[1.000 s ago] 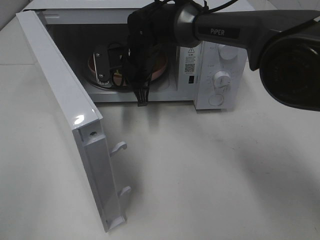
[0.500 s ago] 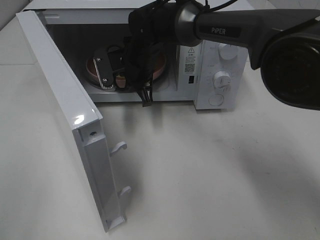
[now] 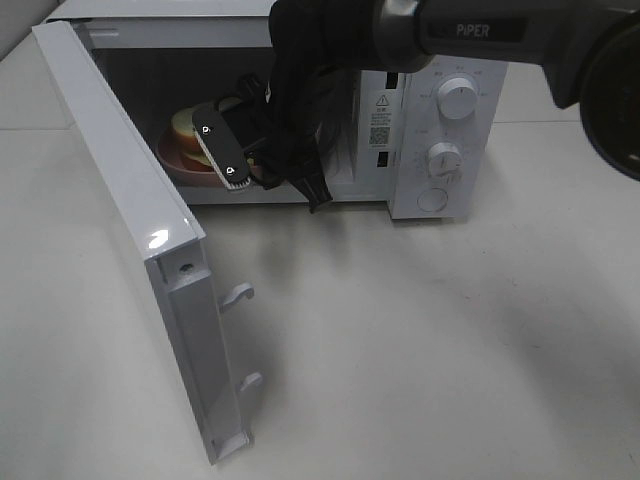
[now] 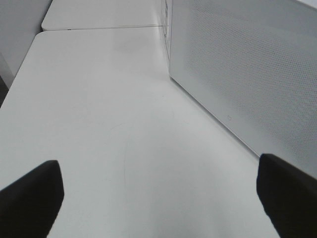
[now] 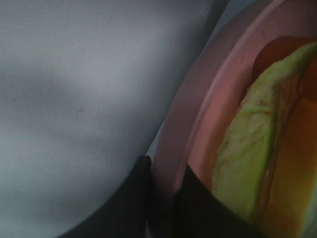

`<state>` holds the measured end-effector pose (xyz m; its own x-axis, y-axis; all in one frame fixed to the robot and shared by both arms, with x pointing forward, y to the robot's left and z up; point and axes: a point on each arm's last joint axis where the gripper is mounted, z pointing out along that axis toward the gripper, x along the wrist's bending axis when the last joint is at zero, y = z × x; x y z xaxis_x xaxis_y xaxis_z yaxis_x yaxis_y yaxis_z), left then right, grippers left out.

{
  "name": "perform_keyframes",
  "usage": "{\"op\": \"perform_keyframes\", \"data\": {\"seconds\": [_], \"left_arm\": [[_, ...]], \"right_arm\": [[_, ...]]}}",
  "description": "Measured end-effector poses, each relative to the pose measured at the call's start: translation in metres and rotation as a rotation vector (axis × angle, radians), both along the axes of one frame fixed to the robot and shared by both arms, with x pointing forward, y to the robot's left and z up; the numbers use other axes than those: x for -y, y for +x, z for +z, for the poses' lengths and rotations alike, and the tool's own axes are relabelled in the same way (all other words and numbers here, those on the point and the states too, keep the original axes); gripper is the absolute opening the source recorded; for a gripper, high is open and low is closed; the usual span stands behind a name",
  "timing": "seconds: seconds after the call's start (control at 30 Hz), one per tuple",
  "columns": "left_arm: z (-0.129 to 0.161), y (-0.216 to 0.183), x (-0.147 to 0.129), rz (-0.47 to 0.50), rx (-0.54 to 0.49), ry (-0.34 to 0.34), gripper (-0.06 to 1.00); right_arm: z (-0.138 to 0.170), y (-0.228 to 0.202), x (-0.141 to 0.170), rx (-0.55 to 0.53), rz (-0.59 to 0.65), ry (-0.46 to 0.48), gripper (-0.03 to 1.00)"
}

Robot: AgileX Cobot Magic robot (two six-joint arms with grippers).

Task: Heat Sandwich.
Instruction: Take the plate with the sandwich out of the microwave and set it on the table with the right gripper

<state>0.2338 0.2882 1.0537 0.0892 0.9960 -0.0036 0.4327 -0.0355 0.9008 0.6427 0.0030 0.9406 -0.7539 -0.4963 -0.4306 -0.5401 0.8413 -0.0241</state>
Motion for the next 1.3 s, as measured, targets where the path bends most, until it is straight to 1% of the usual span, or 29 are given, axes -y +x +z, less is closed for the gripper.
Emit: {"op": "perform_keyframes", "data": {"seconds": [0.17,0.3,0.37,0.43,0.5,0.57,0.67,0.93,1.1,1.3], "left_arm": [[0.000,0.000,0.000,0.000,0.000,0.000,0.99],[0.000,0.000,0.000,0.000,0.000,0.000,0.99],[0.000,0.000,0.000,0.000,0.000,0.000,0.99],[0.000,0.000,0.000,0.000,0.000,0.000,0.99],[0.000,0.000,0.000,0.000,0.000,0.000,0.99],[0.000,0.000,0.000,0.000,0.000,0.000,0.99],[0.000,0.000,0.000,0.000,0.000,0.000,0.99],[0.000,0.000,0.000,0.000,0.000,0.000,0.99],[0.000,0.000,0.000,0.000,0.000,0.000,0.99],[0.000,0.000,0.000,0.000,0.000,0.000,0.99]], "right_arm": [[0.003,-0.009,0.006,0.004,0.044,-0.014,0.11],[0.009,-0.019,0.011,-0.001,0.081,-0.001,0.11],[0.014,-0.027,0.016,0.017,0.117,0.002,0.11],[0.016,-0.029,0.017,0.023,0.126,0.000,0.11],[0.020,-0.037,0.023,0.037,0.164,-0.008,0.11],[0.020,-0.041,0.025,0.034,0.179,-0.012,0.11],[0.024,-0.055,0.033,0.025,0.234,-0.013,0.11],[0.034,-0.076,0.046,0.042,0.260,0.012,0.11],[0.043,-0.094,0.060,0.066,0.255,0.031,0.11],[0.049,-0.114,0.074,0.068,0.247,0.044,0.11]]}}
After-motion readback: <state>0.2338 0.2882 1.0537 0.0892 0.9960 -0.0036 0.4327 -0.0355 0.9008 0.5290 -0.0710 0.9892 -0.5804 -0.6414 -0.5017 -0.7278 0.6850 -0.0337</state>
